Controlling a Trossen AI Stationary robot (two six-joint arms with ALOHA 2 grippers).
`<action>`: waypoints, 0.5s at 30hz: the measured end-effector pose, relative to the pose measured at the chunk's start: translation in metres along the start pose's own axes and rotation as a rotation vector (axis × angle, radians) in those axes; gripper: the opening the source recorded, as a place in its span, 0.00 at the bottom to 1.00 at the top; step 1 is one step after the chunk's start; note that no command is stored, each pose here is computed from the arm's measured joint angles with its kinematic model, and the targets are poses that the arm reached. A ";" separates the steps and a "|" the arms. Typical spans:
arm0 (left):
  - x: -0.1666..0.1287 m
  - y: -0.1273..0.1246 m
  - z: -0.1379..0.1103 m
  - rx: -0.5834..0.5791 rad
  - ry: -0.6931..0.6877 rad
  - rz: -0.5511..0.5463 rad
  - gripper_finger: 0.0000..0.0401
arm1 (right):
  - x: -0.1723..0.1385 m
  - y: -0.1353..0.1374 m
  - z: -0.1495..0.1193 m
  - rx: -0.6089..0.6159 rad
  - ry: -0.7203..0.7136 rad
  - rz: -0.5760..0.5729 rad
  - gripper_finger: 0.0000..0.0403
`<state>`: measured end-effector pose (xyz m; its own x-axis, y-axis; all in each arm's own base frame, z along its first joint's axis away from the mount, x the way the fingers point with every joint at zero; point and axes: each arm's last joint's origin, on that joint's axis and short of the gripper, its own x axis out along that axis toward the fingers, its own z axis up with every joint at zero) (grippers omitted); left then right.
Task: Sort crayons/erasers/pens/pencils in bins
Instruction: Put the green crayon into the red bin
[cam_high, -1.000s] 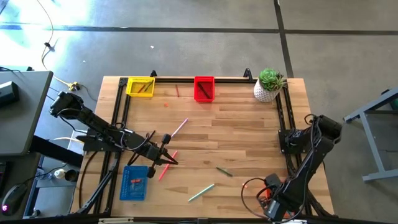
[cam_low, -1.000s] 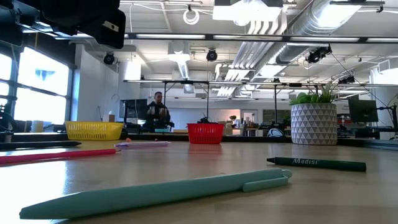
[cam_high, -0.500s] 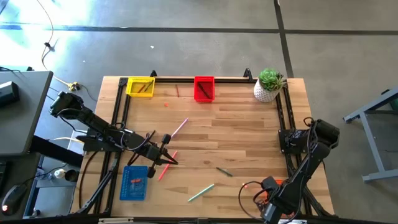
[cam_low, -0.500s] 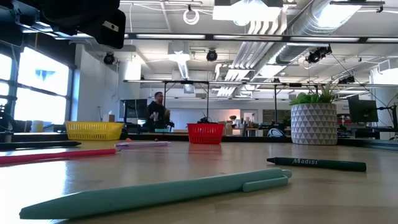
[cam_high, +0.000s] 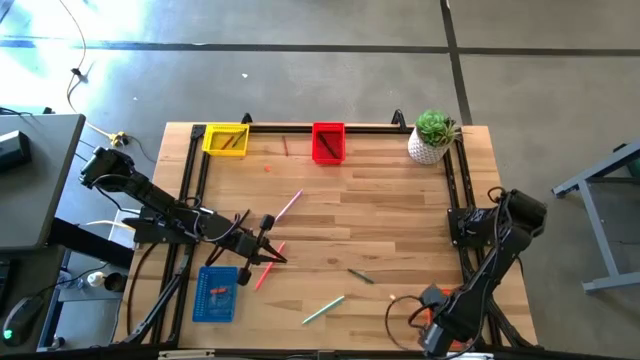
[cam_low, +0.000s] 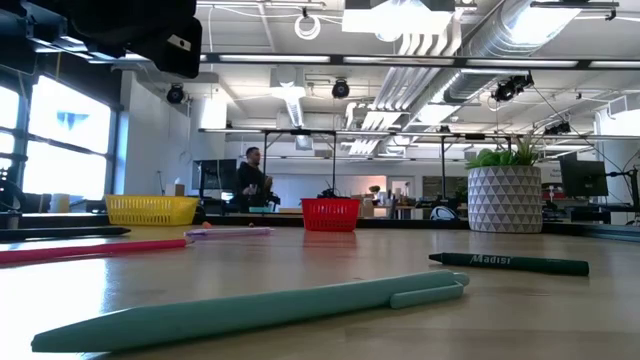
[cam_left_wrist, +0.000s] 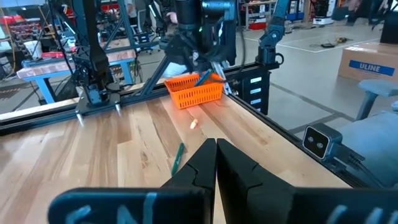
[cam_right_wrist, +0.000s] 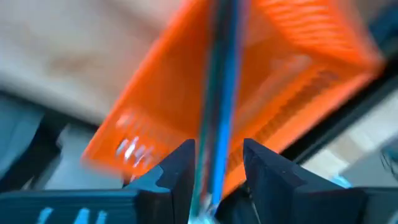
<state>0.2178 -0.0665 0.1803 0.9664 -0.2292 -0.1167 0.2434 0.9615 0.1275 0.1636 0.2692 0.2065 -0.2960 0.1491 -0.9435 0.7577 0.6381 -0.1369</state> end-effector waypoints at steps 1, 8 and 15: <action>0.000 0.000 0.000 0.010 0.004 0.002 0.01 | -0.002 0.001 -0.001 -0.046 0.003 0.033 0.30; 0.000 0.002 -0.008 0.021 0.086 0.063 0.01 | -0.019 0.007 0.008 -0.303 -0.471 0.238 0.07; -0.001 0.002 -0.012 0.026 0.128 0.059 0.01 | -0.036 0.033 0.021 -0.632 -0.896 0.348 0.02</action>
<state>0.2168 -0.0626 0.1690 0.9608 -0.1498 -0.2332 0.1904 0.9681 0.1626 0.2111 0.2690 0.2296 0.5839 -0.0377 -0.8110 0.2152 0.9704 0.1099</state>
